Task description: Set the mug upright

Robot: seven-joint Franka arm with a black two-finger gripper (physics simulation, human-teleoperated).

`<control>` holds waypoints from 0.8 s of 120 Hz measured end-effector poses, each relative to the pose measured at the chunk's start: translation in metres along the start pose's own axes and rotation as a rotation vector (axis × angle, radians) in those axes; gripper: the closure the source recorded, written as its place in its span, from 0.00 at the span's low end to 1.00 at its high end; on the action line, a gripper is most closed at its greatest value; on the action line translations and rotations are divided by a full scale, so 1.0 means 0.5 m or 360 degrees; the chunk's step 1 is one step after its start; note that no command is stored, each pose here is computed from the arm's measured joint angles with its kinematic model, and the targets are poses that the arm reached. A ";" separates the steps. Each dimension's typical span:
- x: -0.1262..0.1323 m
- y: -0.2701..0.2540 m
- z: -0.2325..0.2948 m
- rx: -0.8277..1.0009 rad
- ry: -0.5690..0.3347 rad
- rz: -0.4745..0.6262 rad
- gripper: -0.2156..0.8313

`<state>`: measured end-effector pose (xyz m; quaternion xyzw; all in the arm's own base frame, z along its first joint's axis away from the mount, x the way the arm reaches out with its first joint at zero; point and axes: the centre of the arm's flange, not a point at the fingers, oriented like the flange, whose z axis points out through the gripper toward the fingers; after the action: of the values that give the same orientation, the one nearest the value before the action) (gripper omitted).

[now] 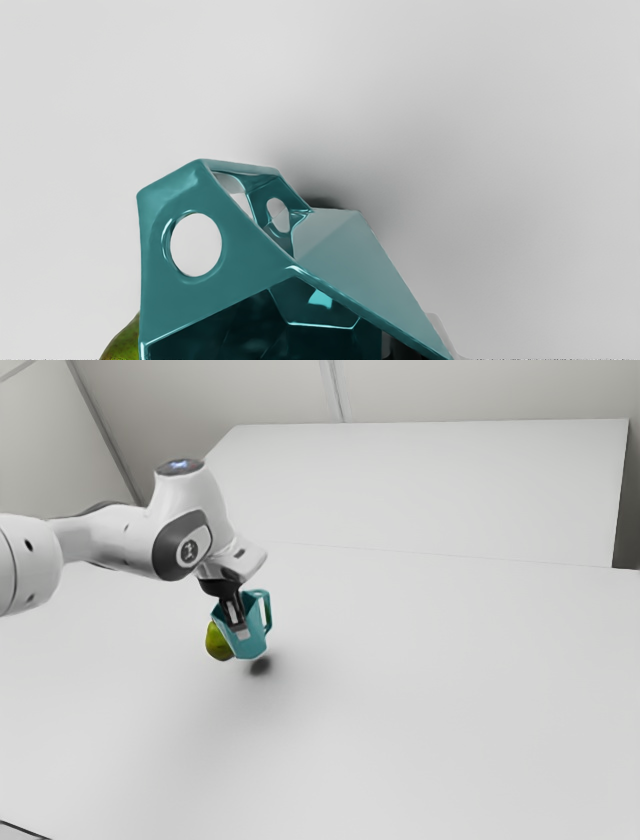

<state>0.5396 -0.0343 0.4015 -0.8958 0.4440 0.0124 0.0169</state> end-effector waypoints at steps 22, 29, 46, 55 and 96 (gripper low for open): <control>0.001 0.044 0.033 0.0040 -0.0050 0.0026 0.94; 0.005 0.052 0.045 0.0058 -0.0054 0.0033 0.94; 0.018 0.063 0.072 0.0110 -0.0036 0.0043 0.94; 0.024 0.069 0.080 0.0141 -0.0017 0.0051 0.94; 0.036 0.090 0.100 0.0192 0.0035 0.0045 0.94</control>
<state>0.5146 -0.0738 0.3501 -0.8869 0.4567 -0.0240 0.0658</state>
